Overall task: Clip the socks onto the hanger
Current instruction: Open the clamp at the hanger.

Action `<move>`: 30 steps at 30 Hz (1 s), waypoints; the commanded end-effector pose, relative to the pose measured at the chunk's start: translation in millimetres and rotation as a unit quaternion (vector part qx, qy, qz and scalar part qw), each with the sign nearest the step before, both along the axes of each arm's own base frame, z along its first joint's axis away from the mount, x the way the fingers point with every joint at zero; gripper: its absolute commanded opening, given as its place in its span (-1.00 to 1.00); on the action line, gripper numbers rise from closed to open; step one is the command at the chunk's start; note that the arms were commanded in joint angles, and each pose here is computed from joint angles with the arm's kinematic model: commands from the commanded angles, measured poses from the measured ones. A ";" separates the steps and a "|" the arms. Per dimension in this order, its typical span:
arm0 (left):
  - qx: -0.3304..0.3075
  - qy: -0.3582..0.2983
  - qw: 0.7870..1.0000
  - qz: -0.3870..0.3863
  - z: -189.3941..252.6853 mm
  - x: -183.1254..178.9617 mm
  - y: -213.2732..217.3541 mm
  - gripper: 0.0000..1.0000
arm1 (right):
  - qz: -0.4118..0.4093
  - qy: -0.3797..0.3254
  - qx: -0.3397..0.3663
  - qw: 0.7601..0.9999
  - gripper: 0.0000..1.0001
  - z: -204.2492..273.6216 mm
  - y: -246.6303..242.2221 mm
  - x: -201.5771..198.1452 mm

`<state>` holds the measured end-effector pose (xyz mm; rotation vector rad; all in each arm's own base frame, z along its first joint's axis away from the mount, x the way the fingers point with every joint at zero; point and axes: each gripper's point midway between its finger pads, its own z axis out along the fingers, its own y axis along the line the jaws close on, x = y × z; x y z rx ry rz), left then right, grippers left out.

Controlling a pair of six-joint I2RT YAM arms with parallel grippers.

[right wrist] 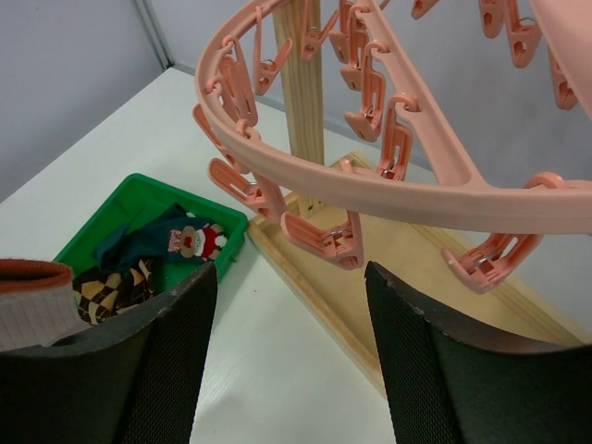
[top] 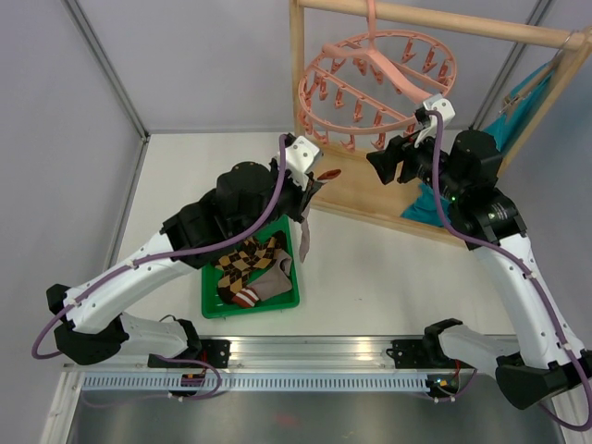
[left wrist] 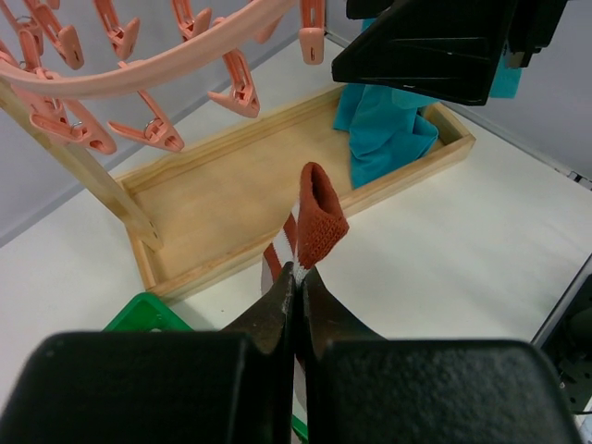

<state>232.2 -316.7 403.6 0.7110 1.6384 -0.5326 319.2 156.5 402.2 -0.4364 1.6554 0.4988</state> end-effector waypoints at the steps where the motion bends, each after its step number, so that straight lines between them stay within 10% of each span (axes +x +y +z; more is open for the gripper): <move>1: -0.032 -0.004 0.999 -0.006 12.5 -0.7 -2.5 -0.95 | -0.022 -0.029 -0.010 0.999 0.44 8.0 -4.3 12.3; 30: -0.024 0.011 1.000 -0.015 -5.0 4.4 -6.5 -0.95 | -0.022 -0.063 -0.017 0.998 0.18 16.4 7.2 30.0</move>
